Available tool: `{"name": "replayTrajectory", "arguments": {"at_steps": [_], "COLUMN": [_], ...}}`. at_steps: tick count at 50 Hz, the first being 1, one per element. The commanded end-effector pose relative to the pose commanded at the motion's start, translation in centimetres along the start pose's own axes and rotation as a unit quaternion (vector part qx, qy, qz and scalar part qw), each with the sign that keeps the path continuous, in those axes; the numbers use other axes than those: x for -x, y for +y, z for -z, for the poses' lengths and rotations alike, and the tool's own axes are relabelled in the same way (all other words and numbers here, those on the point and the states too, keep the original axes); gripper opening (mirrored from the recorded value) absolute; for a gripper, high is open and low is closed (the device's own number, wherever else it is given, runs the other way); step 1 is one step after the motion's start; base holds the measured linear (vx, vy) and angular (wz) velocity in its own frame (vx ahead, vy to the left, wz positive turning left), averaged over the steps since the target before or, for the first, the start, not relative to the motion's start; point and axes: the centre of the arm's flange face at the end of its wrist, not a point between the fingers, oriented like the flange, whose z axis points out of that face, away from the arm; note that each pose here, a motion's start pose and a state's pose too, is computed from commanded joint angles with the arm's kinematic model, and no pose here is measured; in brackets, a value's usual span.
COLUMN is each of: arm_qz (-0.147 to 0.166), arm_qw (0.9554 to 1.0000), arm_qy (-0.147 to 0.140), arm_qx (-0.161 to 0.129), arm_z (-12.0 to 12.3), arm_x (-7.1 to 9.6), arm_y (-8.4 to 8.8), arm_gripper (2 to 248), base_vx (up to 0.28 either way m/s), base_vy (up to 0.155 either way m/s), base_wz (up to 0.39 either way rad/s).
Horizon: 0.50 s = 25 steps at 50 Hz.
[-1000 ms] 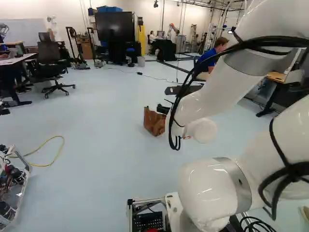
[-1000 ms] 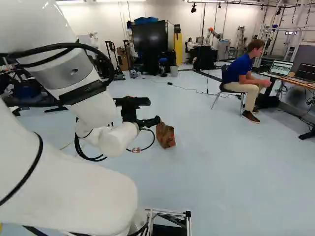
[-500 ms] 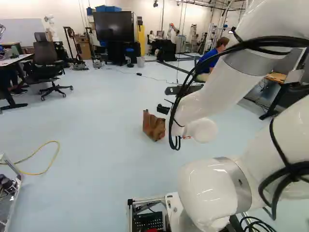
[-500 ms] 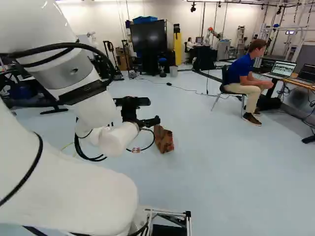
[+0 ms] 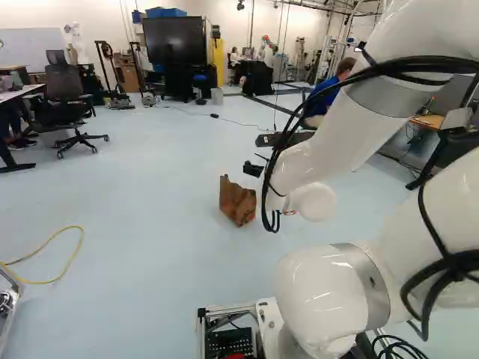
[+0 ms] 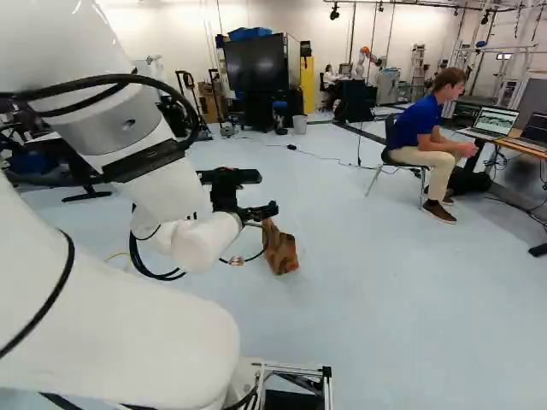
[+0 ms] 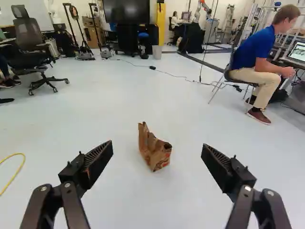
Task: Pick up the grocery bag from the ground
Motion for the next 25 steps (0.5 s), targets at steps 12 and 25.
{"name": "replayTrajectory", "arguments": {"at_steps": [12, 25], "arm_qz": [0.0, 0.0], "arm_qw": [1.0, 1.0], "arm_qy": [0.0, 0.0], "arm_qx": [0.0, 0.0], "arm_z": [0.0, 0.0], "arm_x": [0.0, 0.0], "arm_y": [0.0, 0.0], "arm_gripper": [247, 247], "base_vx": [0.18, 0.213], "base_vy": [-0.058, -0.07], "base_wz": [-0.002, -0.003]}}
